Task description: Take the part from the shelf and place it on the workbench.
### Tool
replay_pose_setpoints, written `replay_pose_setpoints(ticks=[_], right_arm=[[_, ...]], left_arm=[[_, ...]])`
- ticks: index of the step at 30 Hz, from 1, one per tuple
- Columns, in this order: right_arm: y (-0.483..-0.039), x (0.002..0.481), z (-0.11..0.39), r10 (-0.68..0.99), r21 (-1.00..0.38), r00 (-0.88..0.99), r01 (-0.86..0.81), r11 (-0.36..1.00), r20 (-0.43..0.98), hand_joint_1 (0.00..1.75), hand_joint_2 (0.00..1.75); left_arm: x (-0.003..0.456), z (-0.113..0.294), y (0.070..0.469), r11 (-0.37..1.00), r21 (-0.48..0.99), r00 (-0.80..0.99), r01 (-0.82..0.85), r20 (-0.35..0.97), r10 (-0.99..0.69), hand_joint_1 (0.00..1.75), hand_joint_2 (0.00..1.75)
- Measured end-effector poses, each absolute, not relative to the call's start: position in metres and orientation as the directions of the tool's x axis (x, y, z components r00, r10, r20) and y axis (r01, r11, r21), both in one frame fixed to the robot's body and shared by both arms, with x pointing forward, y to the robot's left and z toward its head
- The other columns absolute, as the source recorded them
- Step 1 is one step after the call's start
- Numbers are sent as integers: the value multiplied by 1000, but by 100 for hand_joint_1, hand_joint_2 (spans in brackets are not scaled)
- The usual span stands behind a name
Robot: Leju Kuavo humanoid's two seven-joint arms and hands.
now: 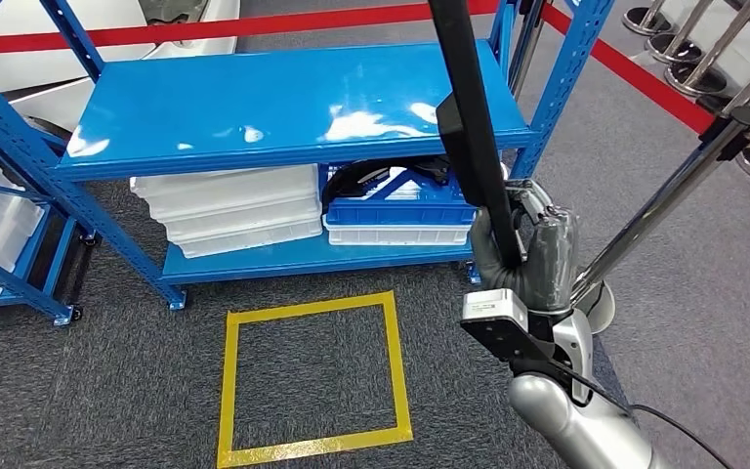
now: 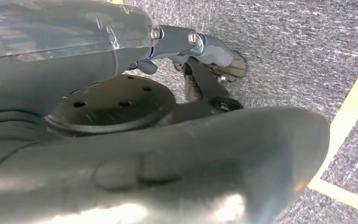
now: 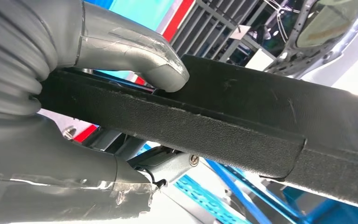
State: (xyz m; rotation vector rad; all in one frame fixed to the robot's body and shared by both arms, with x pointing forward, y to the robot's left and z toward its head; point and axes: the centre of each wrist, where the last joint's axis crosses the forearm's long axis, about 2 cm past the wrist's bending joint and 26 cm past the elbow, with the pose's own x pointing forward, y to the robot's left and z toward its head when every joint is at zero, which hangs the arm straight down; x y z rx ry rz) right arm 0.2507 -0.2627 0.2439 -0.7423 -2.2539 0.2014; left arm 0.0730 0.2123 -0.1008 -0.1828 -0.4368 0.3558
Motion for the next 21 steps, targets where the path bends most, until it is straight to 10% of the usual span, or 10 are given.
replay_pose_setpoints(ticks=[21], right_arm=[[-267,258,254,573,-332,-550,479,812,608,175,175]], left_arm=[[79,-100,212,927,-251,847,-280,390,362,0,0]])
